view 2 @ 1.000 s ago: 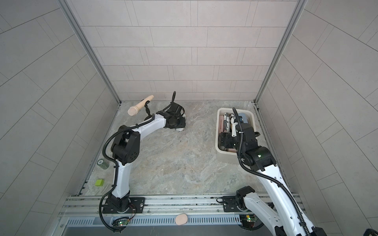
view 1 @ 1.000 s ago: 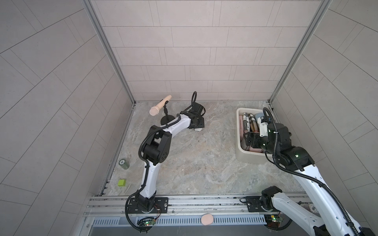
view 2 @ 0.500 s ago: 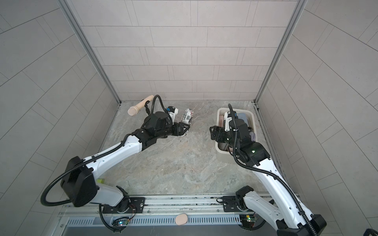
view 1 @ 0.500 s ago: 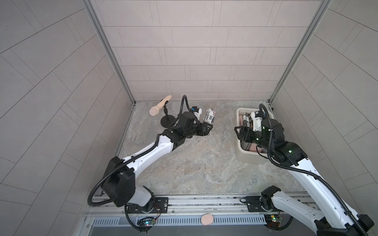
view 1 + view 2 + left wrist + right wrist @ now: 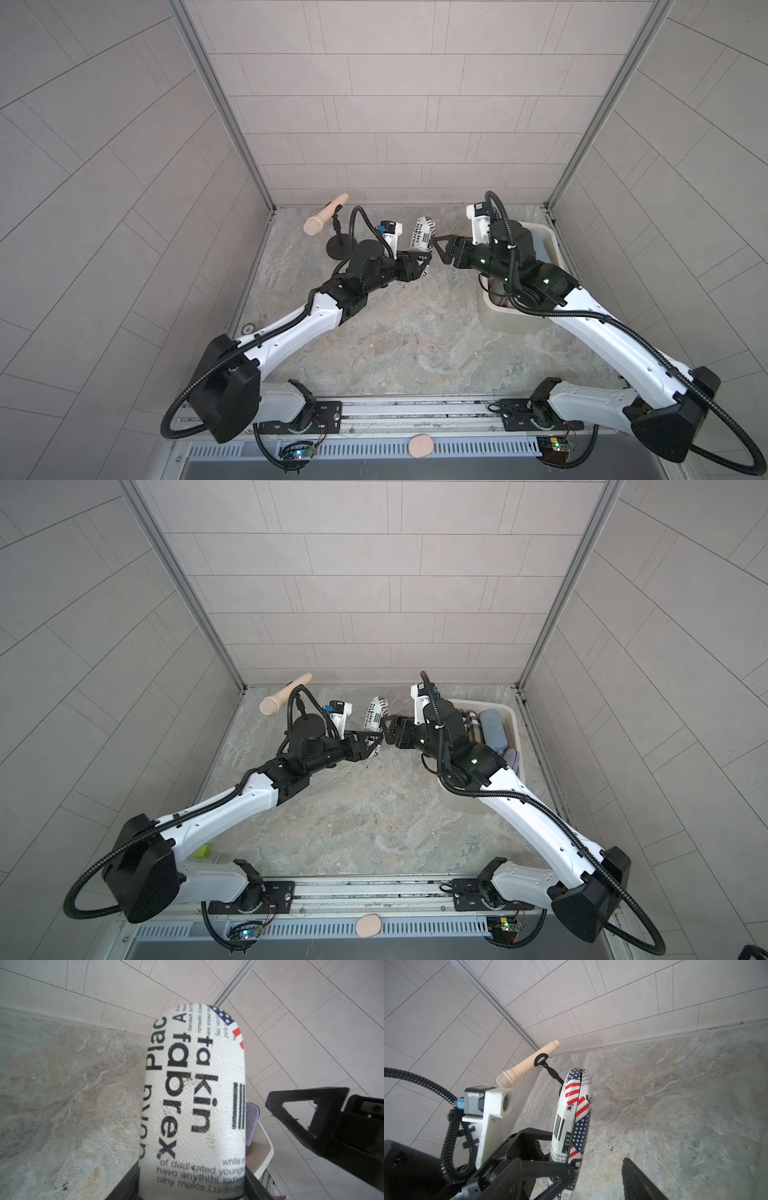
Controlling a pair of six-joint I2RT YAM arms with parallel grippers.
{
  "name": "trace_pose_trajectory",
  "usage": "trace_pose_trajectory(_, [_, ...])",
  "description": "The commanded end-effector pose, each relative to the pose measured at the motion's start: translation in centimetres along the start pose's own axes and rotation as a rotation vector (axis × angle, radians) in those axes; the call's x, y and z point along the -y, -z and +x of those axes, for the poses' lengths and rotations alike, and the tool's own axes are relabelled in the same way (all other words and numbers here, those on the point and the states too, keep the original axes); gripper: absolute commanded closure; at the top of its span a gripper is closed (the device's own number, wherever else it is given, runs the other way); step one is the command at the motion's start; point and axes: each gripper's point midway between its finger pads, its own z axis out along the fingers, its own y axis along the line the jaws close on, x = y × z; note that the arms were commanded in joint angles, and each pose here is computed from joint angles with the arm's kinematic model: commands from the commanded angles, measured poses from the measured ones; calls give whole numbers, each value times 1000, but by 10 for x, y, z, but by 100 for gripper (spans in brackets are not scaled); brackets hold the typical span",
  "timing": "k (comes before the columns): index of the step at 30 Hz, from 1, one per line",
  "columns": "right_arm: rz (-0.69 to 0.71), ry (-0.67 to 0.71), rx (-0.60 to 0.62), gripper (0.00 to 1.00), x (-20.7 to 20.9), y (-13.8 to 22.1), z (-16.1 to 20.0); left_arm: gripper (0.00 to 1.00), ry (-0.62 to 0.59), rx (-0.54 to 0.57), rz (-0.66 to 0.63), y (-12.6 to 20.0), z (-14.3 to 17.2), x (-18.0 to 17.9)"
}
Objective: Put the glasses cases into the storage boxes
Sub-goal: Pick up the glasses case at the center of the board.
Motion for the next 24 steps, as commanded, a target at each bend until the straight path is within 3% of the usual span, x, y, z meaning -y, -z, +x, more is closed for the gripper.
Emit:
trace_pose_trajectory(1, [-7,-14,36,24,-6,-12,-13,49,-22,76,67,12,-20,21])
trace_pose_trajectory(6, [-26,-33,7,30,-13,-38,-13,49,-20,68,81,11,-18,23])
trace_pose_trajectory(12, [-80,-34,-23,62,-25,-52,-11,49,-18,57,81,9,-16,22])
trace_pose_trajectory(15, [-92,-33,-20,71,-27,-50,-12,47,-21,60,81,9,-17,22])
trace_pose_trajectory(22, [-29,-9,18,77,-20,-36,-22,4,-23,76,88,12,-18,23])
trace_pose_trajectory(24, [4,6,42,78,-15,-30,-29,3,-25,91,94,16,-21,25])
